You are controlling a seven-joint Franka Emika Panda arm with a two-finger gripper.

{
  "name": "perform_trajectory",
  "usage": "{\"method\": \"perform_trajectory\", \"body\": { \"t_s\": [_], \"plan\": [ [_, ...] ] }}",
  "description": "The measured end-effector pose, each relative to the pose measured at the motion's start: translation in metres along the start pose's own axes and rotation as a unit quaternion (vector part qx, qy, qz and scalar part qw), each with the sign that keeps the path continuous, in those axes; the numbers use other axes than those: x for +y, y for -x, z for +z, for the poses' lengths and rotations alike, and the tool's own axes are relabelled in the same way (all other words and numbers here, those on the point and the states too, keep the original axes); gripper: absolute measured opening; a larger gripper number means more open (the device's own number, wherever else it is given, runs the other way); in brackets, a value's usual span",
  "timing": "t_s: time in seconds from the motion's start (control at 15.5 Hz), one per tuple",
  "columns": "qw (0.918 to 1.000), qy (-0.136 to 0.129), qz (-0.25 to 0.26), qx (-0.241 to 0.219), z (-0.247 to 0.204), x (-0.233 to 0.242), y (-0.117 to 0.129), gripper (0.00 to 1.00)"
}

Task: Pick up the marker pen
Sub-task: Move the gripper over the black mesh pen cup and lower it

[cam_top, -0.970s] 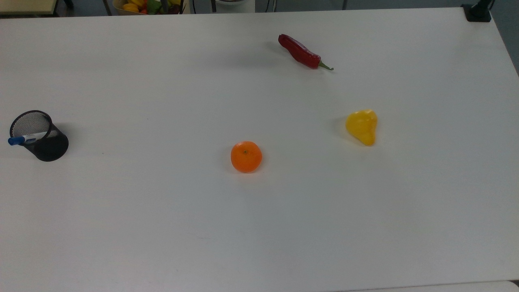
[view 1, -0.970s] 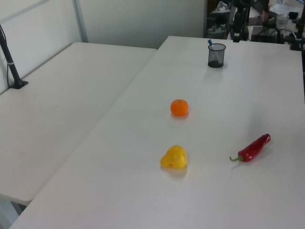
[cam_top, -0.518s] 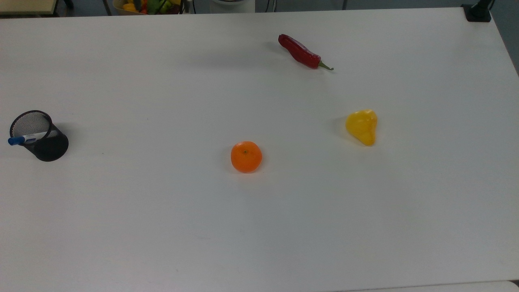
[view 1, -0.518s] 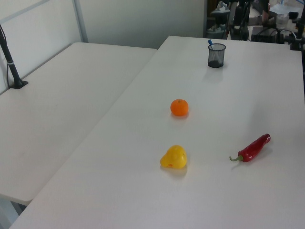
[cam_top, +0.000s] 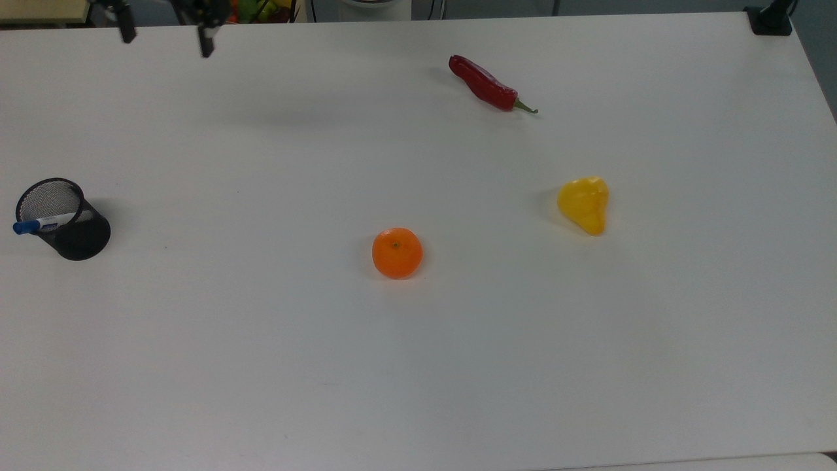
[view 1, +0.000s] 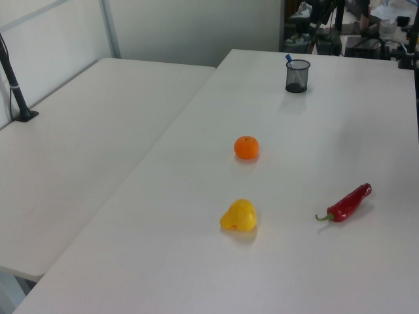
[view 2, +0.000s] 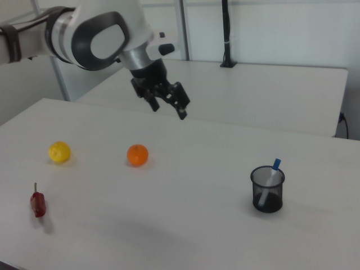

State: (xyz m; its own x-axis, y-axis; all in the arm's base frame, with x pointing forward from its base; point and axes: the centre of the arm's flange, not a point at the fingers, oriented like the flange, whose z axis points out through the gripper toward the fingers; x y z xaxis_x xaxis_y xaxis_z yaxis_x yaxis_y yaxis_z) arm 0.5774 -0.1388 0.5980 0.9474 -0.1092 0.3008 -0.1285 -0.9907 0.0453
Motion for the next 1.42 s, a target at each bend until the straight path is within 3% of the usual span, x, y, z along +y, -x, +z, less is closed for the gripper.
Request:
{"method": "perform_trajectory", "body": {
  "t_s": [0.32,0.71,1.42],
  "plan": [
    [0.995,0.035,0.063,0.069,0.034,0.07,-0.016,1.0],
    [0.9823,0.077,0.095,0.141,0.121,0.12,-0.031,1.0],
    [0.9619,0.106,0.126,0.218,0.227,0.157,-0.032,0.97]
  ]
}}
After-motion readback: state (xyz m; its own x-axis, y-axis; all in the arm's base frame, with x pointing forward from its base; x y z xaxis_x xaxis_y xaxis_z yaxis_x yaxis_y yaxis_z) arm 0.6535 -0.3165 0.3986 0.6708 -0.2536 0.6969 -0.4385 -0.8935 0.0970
